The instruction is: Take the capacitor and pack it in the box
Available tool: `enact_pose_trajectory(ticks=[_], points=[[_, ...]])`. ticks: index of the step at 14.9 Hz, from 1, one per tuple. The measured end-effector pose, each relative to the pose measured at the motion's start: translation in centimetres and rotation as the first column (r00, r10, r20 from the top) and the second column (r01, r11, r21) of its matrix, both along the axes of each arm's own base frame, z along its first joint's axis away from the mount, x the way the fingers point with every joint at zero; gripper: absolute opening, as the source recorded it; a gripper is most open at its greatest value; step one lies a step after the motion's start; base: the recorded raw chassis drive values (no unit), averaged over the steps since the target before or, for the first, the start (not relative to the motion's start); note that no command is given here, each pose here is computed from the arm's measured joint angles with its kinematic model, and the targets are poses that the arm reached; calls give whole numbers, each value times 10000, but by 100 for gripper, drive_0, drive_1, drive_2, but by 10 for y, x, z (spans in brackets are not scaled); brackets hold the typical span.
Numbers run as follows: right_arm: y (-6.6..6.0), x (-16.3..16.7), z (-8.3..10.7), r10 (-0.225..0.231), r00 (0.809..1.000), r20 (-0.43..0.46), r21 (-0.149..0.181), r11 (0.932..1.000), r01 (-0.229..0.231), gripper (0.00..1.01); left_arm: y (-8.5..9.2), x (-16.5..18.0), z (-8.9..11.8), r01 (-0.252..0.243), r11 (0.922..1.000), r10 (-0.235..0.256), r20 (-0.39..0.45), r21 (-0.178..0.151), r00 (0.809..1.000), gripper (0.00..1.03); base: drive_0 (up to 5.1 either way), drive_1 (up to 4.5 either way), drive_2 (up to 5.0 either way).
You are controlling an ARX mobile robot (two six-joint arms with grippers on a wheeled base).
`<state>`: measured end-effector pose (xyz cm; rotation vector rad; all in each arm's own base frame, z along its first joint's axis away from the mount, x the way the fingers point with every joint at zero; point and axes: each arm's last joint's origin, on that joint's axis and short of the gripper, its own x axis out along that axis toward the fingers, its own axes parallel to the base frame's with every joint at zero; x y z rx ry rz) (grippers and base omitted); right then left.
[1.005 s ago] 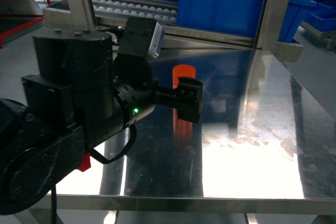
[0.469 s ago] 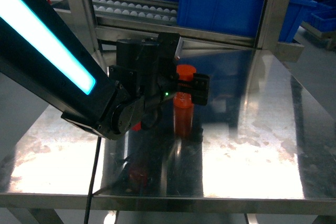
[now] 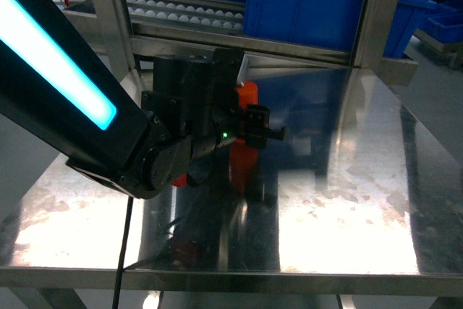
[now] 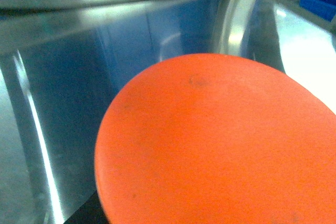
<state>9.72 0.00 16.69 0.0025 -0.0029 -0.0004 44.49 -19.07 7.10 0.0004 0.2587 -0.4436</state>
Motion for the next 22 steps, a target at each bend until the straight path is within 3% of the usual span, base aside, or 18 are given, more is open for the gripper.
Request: enact_pose_trajectory(ticks=[2, 3, 4, 6, 8, 12, 13, 15, 17, 18, 20, 21, 22], points=[[0, 0, 0, 0, 10000, 4, 0, 10000, 0, 98, 17, -17, 44, -237, 9984, 291, 1086, -512, 9937, 44, 0, 0, 0], [0, 0, 0, 0, 10000, -4, 0, 10000, 0, 98, 30, -29, 69, -561, 9958, 683, 1791, -722, 9815, 44, 0, 0, 0], [0, 0, 0, 0, 10000, 0, 0, 10000, 0, 98, 43, -47, 91, -985, 9928, 1116, 2272, -683, 9674, 44, 0, 0, 0], [0, 0, 0, 0, 10000, 0, 0, 10000, 0, 98, 76, -93, 114, -1995, 9777, 2099, 2786, -654, 9372, 44, 0, 0, 0], [0, 0, 0, 4, 10000, 4, 0, 10000, -4, 98, 96, -144, 118, -2703, 9619, 2716, 2584, -411, 9271, 44, 0, 0, 0], [0, 0, 0, 0, 10000, 4, 0, 10000, 0, 98, 109, -247, 128, -4022, 9153, 3934, 2587, -204, 8822, 44, 0, 0, 0], [0, 0, 0, 0, 10000, 4, 0, 10000, 0, 98, 107, -263, 129, -4128, 9108, 4021, 2516, -111, 8804, 44, 0, 0, 0], [0, 0, 0, -4, 10000, 4, 0, 10000, 4, 98, 108, -274, 143, -4096, 9096, 4111, 2912, -691, 8638, 44, 0, 0, 0], [0, 0, 0, 0, 10000, 0, 0, 10000, 0, 98, 108, -272, 138, -4214, 9060, 4160, 2698, -406, 8684, 44, 0, 0, 0], [0, 0, 0, 0, 10000, 4, 0, 10000, 0, 98, 115, -275, 134, -4092, 9123, 4007, 2436, -171, 8832, 44, 0, 0, 0], [0, 0, 0, -4, 10000, 4, 0, 10000, 4, 98, 138, -287, 125, -4315, 9014, 4270, 2397, -362, 8719, 44, 0, 0, 0], [0, 0, 0, 0, 10000, 0, 0, 10000, 0, 98, 145, -291, 123, -4365, 8987, 4330, 2415, -416, 8684, 44, 0, 0, 0], [0, 0, 0, 0, 10000, 0, 0, 10000, 0, 98, 152, -295, 119, -4318, 9011, 4283, 2395, -405, 8713, 44, 0, 0, 0]])
